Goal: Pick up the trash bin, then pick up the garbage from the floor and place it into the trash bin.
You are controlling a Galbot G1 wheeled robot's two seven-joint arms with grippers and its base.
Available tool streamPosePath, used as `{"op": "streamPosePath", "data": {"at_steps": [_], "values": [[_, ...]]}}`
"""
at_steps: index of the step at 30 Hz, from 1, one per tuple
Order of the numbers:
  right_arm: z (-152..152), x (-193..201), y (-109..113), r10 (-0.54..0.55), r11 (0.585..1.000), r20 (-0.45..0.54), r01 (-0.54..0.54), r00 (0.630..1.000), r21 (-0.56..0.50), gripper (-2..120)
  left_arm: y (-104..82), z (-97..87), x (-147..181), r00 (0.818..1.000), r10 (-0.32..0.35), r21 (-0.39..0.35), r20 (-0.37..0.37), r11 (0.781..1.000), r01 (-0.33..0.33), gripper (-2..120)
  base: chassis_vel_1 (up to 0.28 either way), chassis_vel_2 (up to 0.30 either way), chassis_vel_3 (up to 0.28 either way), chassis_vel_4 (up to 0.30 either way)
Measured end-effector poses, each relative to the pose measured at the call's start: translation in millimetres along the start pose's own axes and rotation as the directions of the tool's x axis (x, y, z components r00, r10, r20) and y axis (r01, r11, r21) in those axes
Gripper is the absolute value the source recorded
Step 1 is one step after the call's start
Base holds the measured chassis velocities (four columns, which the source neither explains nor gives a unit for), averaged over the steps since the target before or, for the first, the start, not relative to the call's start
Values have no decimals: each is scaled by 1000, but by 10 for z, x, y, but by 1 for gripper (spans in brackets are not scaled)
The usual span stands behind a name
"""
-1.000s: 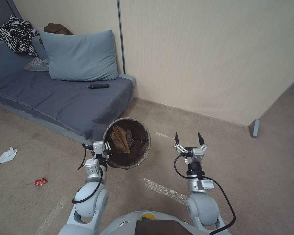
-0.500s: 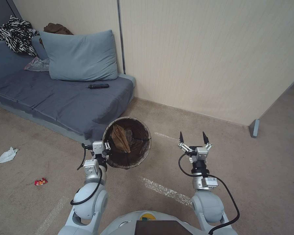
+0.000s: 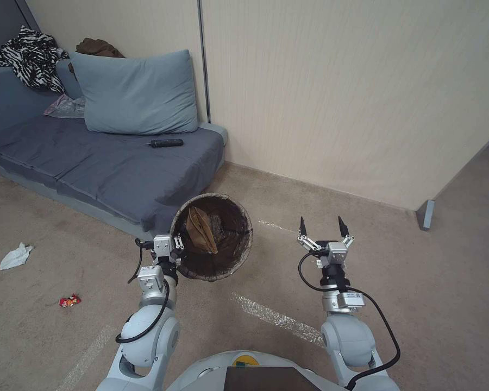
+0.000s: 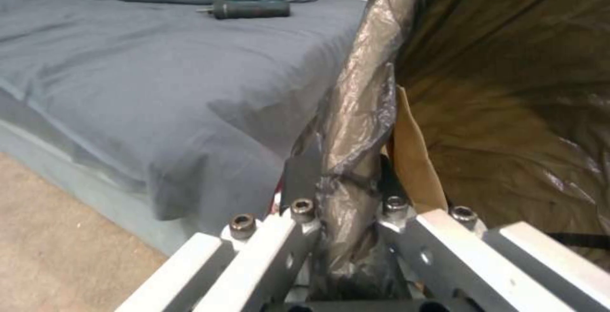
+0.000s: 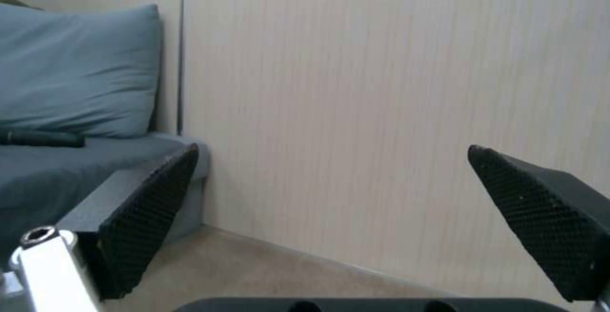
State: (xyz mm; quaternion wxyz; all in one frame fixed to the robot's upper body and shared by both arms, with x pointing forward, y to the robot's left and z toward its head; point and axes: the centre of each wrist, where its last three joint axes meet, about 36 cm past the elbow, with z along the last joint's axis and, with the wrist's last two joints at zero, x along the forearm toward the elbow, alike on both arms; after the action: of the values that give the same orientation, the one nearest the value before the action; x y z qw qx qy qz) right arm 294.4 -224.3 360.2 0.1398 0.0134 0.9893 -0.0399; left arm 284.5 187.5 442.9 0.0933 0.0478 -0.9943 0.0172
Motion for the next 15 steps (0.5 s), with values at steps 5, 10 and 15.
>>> {"op": "streamPosePath", "data": {"at_steps": [5, 10, 15], "values": [[3, 0, 19, -1, 1000, -2, 1, 1000, -5, 100, 6, 7, 17, 1000, -2, 0, -1, 1000, 2, 2, 51, 57, 50, 58], [-3, -4, 33, -2, 1000, -3, 2, 1000, -7, 100, 16, 6, 30, 1000, -5, 1, 2, 1000, 5, 2, 79, 78, 81, 77], [-47, -17, 41, -7, 1000, 4, 7, 1000, -8, 100, 9, -19, 47, 1000, -3, 6, 8, 1000, 3, 2, 78, 72, 96, 82]]}}
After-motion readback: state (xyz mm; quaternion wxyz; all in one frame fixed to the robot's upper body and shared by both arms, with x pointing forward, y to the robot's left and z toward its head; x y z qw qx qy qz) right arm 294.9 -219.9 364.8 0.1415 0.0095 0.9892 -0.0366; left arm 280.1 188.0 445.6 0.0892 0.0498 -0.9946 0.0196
